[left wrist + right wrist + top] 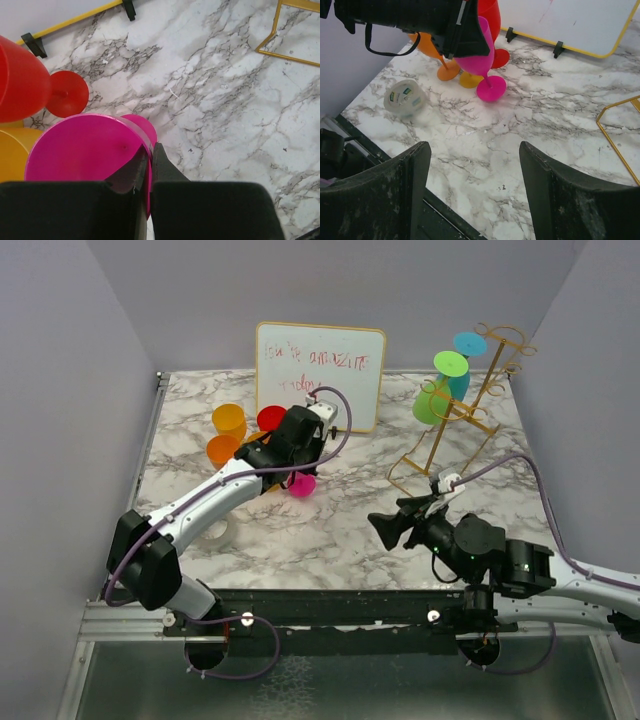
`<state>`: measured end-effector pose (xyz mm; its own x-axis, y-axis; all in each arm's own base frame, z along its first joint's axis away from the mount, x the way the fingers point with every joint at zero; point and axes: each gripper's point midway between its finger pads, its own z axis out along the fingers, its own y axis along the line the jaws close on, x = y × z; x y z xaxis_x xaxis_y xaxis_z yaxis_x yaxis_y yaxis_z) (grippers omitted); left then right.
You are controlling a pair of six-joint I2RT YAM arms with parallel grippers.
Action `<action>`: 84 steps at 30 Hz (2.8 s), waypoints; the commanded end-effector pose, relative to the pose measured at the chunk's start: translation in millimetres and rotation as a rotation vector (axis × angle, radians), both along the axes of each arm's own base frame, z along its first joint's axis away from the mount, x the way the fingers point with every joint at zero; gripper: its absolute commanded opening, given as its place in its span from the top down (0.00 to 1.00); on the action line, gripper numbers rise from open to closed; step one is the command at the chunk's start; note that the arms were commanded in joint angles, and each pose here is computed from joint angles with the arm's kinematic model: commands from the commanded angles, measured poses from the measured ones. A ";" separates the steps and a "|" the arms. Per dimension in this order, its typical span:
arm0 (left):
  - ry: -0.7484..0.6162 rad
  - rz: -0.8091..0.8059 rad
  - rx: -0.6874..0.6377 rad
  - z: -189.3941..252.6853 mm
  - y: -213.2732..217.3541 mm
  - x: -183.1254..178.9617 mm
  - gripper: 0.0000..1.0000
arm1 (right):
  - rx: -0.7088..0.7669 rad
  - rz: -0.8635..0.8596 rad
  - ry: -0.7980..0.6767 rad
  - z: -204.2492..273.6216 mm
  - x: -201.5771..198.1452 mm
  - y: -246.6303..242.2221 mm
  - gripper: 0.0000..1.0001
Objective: Take the wine glass off the wine glass rack
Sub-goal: Place the wine glass at the center of the board, then pick up the wine glass from the wine rack.
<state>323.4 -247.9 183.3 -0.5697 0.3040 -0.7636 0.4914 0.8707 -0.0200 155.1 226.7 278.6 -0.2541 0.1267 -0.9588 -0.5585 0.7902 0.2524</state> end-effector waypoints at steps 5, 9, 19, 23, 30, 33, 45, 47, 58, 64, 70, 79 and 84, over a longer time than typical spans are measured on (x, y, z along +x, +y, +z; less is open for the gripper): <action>-0.115 0.007 0.002 14.1 -9.8 29.8 1.00 | 0.049 -0.065 0.092 12.9 -3.8 -24.3 0.24; -0.093 0.018 0.064 -6.4 -6.5 36.4 1.00 | 0.068 -0.049 0.100 18.6 -6.4 -22.9 0.24; -0.067 0.037 0.112 -26.2 -3.0 40.0 0.94 | 0.052 -0.004 0.116 31.8 -11.0 -11.0 0.23; -0.061 0.036 0.119 -25.0 -0.6 37.3 0.80 | 0.038 -0.017 0.116 29.9 -9.5 -12.8 0.23; -0.065 0.019 0.105 -11.0 -0.6 32.6 0.60 | 0.020 -0.027 0.079 52.4 -6.5 -18.8 0.23; -0.072 0.023 0.086 0.1 -1.1 31.6 0.56 | -0.024 -0.027 0.073 60.9 -6.3 -21.5 0.22; -0.094 0.017 0.026 35.5 -1.2 23.4 0.35 | -0.216 -0.081 0.092 61.1 5.4 -4.8 0.16; -0.100 0.012 0.009 42.5 -1.6 20.8 0.34 | -0.194 -0.098 0.068 67.7 9.6 -3.5 0.14; -0.178 0.018 -0.087 93.1 8.8 3.6 0.19 | -0.224 -0.114 0.040 86.3 28.2 3.8 0.14; -0.237 0.051 -0.151 119.1 29.9 -18.1 0.11 | -0.257 -0.105 0.016 95.8 55.0 12.3 0.11; -0.282 0.132 -0.194 127.9 66.0 -46.5 0.01 | -0.194 -0.196 -0.076 146.2 83.9 7.9 0.11; -0.324 0.245 -0.260 117.9 113.8 -85.2 0.01 | -0.226 -0.374 -0.121 188.0 144.0 -36.9 0.11; -0.291 0.240 -0.241 91.9 117.3 -92.6 0.01 | -0.171 -0.400 -0.037 183.0 186.7 -70.6 0.11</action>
